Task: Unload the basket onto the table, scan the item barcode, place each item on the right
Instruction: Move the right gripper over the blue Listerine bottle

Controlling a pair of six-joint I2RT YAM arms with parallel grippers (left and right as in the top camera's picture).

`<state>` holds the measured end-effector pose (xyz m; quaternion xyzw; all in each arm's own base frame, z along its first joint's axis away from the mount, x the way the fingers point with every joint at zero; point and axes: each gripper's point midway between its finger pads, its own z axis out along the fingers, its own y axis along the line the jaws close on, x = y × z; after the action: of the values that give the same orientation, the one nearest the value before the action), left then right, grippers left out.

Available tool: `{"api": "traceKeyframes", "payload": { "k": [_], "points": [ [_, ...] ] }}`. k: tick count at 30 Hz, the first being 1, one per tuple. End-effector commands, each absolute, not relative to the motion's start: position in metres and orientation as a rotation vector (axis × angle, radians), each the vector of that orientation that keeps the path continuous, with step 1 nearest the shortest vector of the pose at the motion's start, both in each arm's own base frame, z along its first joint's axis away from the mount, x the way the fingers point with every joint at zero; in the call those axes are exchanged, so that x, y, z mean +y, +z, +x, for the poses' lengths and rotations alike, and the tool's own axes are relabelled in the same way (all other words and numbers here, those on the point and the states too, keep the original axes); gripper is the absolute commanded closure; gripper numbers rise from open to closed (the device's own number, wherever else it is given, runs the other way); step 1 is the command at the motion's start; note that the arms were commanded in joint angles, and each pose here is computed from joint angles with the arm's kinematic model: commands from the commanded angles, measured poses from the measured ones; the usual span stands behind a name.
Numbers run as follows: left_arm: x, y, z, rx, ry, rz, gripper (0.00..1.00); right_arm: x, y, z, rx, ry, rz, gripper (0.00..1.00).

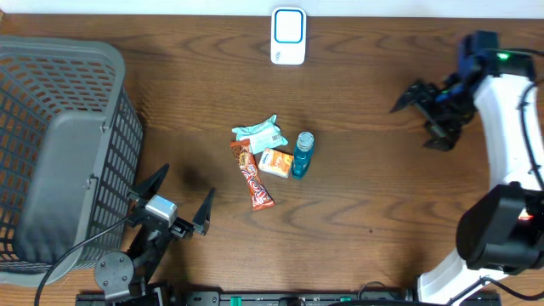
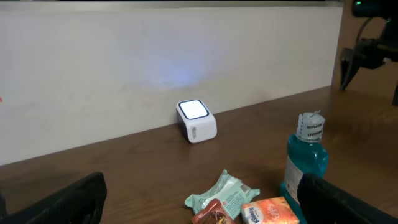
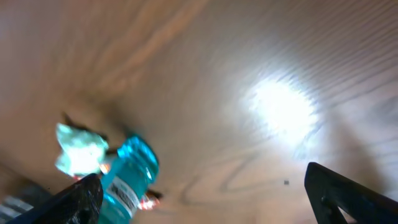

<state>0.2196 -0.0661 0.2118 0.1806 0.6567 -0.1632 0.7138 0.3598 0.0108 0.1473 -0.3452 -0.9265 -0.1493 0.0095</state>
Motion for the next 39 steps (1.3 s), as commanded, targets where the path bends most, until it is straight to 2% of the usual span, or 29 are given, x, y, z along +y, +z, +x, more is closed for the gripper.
{"api": "traceKeyframes", "payload": {
  "k": [1, 5, 11, 20, 28, 39],
  "points": [
    [-0.068, 0.208, 0.219, 1.467, -0.381, 0.402, 0.02, 0.033, 0.152, 0.353, -2.961, -0.369, -0.918, 0.02],
    [-0.068, 0.2, 0.22, 1.504, -0.397, 0.389, 0.02, 0.045, 0.152, 0.342, -2.971, -0.284, -0.839, 0.01],
    [-0.068, 0.18, 0.219, 1.59, -0.435, 0.358, 0.02, 0.037, 0.175, 0.328, -3.045, -0.198, -0.833, 0.01],
    [-0.068, 0.151, 0.216, 1.72, -0.494, 0.308, 0.02, 0.045, 0.21, 0.326, -3.113, -0.351, -0.94, 0.01],
    [-0.069, 0.141, 0.214, 1.763, -0.514, 0.292, 0.02, 0.084, 0.208, 0.326, -3.131, -0.457, -0.732, 0.01],
    [-0.069, 0.141, 0.214, 1.763, -0.514, 0.291, 0.02, 0.193, 0.219, 0.347, -3.377, -0.62, -0.231, 0.01]
  ]
}}
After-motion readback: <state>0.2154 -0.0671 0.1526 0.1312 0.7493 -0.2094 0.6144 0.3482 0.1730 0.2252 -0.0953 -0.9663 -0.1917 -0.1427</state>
